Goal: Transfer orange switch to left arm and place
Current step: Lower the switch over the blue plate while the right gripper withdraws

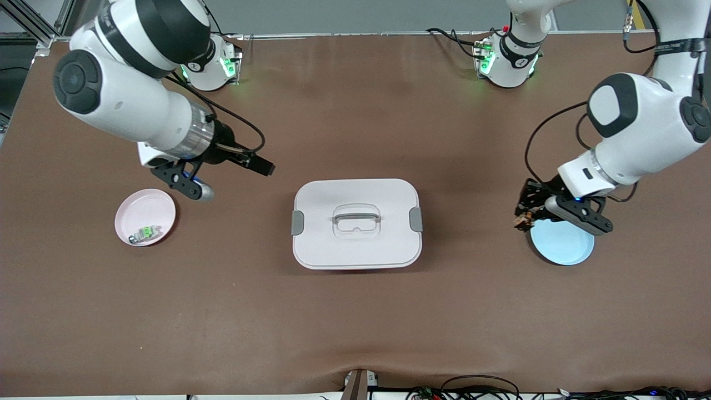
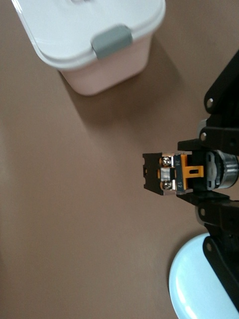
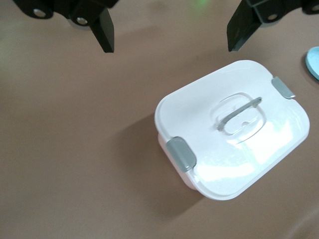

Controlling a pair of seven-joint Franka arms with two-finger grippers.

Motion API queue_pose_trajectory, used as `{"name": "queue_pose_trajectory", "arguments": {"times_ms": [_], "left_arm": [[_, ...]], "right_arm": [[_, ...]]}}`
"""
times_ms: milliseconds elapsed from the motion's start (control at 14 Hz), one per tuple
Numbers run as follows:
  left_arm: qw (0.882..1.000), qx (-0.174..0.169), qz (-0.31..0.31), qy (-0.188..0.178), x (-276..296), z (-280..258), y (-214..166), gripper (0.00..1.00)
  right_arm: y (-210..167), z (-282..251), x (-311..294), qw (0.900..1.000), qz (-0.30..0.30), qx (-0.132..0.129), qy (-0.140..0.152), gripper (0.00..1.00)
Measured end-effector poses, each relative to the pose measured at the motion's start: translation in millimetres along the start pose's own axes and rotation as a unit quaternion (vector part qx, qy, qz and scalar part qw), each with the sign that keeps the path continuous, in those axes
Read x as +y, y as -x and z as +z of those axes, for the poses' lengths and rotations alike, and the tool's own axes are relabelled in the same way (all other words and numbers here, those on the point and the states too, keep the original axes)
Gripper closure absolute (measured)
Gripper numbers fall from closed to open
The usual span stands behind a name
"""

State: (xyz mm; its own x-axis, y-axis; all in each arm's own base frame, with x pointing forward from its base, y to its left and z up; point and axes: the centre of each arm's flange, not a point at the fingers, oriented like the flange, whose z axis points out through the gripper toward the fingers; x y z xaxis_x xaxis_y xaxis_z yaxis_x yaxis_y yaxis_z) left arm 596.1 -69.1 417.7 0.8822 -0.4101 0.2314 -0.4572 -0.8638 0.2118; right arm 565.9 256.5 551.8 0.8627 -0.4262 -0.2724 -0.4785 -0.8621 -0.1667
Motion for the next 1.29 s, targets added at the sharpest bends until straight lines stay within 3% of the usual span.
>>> {"name": "queue_pose_trajectory", "arguments": {"times_ms": [358,645,859,1289], "left_arm": [[0.995,-0.054,0.077,-0.026,-46.7,14.4,16.6,0.66],[0.982,-0.079,0.171,-0.012,-98.4,32.9,43.6,0.66],[0.955,-0.120,0.271,-0.017,-129.1,51.3,60.6,0.66],[0.901,-0.144,0.410,-0.008,-146.8,91.8,65.9,0.66]], "right_arm": [[-32.4,-23.2,76.6,0.995,-0.096,0.028,0.030,0.00],[-61.4,-50.6,145.1,0.985,-0.161,0.043,0.046,0.00],[-72.1,-69.2,178.0,0.978,-0.192,0.054,0.064,0.00],[-90.5,-95.1,237.4,0.972,-0.210,0.063,0.084,0.00]]}}
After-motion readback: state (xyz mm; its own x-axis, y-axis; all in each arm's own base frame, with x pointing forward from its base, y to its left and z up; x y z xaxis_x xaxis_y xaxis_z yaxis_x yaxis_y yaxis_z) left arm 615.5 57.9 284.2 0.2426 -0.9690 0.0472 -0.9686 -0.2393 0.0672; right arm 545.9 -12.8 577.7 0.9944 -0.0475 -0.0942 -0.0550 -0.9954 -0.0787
